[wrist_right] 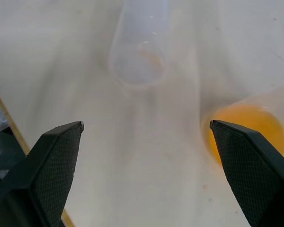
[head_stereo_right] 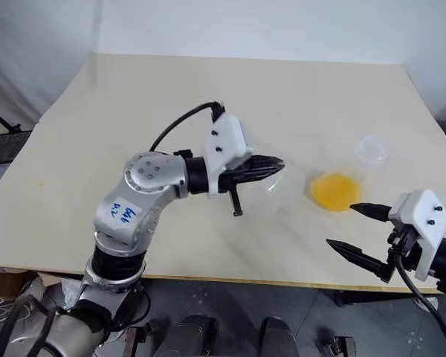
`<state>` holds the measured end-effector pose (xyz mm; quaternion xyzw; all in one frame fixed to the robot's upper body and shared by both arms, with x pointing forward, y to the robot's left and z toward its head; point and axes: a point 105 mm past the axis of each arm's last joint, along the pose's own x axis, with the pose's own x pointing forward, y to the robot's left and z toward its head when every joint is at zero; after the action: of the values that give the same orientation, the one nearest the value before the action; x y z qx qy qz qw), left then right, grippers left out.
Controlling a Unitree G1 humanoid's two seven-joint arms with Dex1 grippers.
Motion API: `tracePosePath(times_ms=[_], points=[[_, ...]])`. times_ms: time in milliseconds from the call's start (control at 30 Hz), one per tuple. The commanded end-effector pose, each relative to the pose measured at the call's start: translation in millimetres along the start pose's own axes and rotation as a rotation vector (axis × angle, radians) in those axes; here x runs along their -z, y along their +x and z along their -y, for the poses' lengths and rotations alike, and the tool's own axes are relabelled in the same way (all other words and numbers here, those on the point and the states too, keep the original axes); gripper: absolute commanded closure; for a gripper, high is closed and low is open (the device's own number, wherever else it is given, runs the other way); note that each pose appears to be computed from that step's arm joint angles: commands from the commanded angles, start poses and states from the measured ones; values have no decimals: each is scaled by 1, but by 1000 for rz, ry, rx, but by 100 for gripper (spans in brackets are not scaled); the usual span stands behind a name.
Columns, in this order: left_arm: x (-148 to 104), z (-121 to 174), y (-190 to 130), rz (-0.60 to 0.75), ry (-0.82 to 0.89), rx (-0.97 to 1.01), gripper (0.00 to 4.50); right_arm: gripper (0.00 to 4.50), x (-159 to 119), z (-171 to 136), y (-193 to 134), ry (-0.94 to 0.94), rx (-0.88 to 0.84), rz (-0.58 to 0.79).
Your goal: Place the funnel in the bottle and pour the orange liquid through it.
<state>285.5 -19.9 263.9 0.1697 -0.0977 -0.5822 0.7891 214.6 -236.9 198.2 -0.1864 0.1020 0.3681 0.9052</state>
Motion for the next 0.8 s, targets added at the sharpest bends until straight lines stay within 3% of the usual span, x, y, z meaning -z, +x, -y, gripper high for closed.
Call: tracePosePath(times_ms=[33, 367, 533, 800], points=[[-26, -7, -11, 88, -69, 17, 442, 0, -4, 2, 4, -39, -19, 16], [-55, -31, -35, 160, -282, 57, 442, 0, -4, 3, 13, -45, -34, 47], [-46, -50, -59, 32, -449, 146, 442, 0, -13, 2, 18, -40, -33, 114], [-34, -57, -53, -100, -497, 195, 442, 0, -12, -2, 24, -36, -31, 133]])
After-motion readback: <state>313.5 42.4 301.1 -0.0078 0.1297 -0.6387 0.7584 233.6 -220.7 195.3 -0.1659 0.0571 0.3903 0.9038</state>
